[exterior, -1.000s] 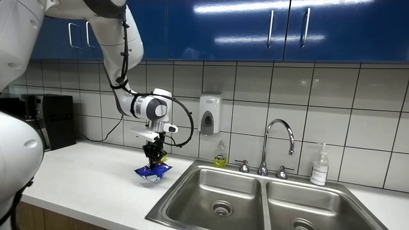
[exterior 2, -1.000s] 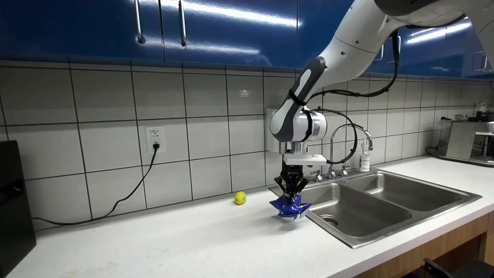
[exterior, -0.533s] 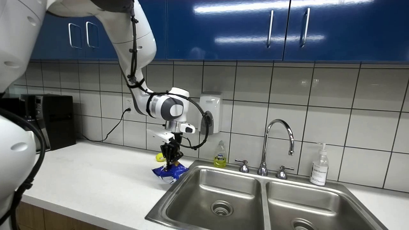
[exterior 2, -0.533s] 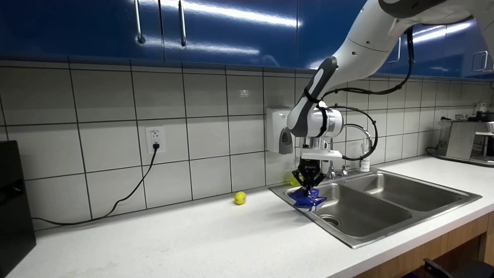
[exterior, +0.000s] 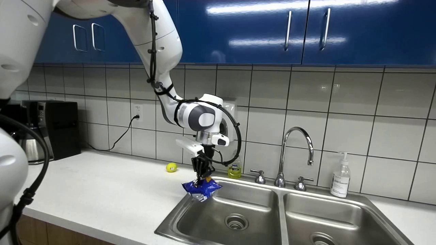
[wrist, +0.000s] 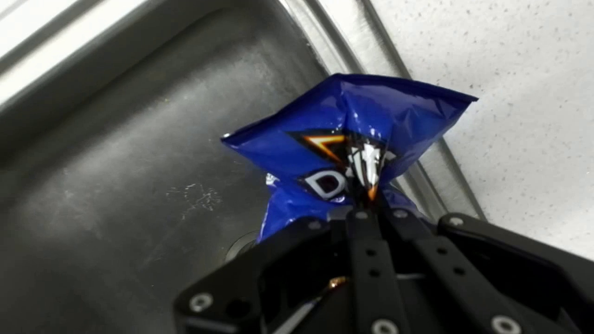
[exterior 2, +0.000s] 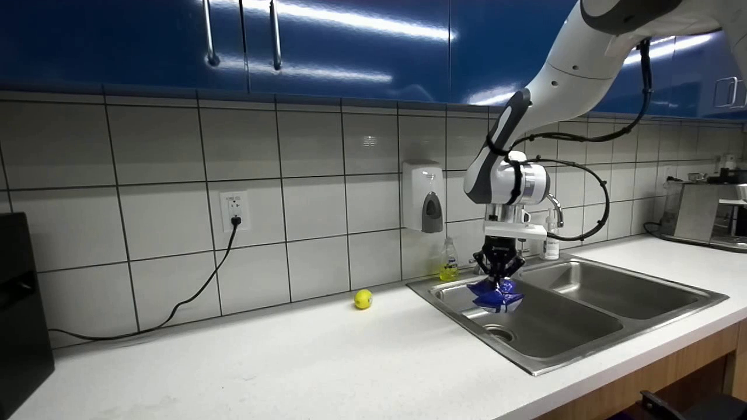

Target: Place the pack of doritos inside the sink

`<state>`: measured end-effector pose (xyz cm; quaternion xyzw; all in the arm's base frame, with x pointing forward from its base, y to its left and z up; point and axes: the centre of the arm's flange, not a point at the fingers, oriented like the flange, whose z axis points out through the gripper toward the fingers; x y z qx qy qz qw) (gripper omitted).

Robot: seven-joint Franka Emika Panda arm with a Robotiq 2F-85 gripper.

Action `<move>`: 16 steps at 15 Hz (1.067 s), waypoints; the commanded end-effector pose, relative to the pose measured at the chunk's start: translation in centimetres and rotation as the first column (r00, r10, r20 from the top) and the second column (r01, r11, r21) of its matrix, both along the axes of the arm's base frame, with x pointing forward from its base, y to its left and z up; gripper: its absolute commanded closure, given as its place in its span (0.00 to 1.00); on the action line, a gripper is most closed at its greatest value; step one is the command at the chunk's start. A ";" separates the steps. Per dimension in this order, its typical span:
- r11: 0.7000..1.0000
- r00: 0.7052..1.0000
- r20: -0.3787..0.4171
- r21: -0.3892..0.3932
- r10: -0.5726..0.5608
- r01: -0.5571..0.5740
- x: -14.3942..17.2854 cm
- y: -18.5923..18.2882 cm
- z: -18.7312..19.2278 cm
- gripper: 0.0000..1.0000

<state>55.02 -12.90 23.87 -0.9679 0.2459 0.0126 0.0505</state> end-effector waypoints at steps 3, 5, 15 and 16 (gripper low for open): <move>0.996 0.996 0.009 -0.005 -0.090 0.090 -0.5 -5.0 -1.6 1.00; 0.993 0.993 0.006 -0.011 -0.115 0.115 -0.4 -6.6 -3.3 1.00; 0.977 0.977 -0.041 -0.003 -0.212 0.212 0.9 -11.4 -13.7 1.00; 0.977 0.976 -0.050 0.002 -0.214 0.214 0.9 -11.4 -14.5 1.00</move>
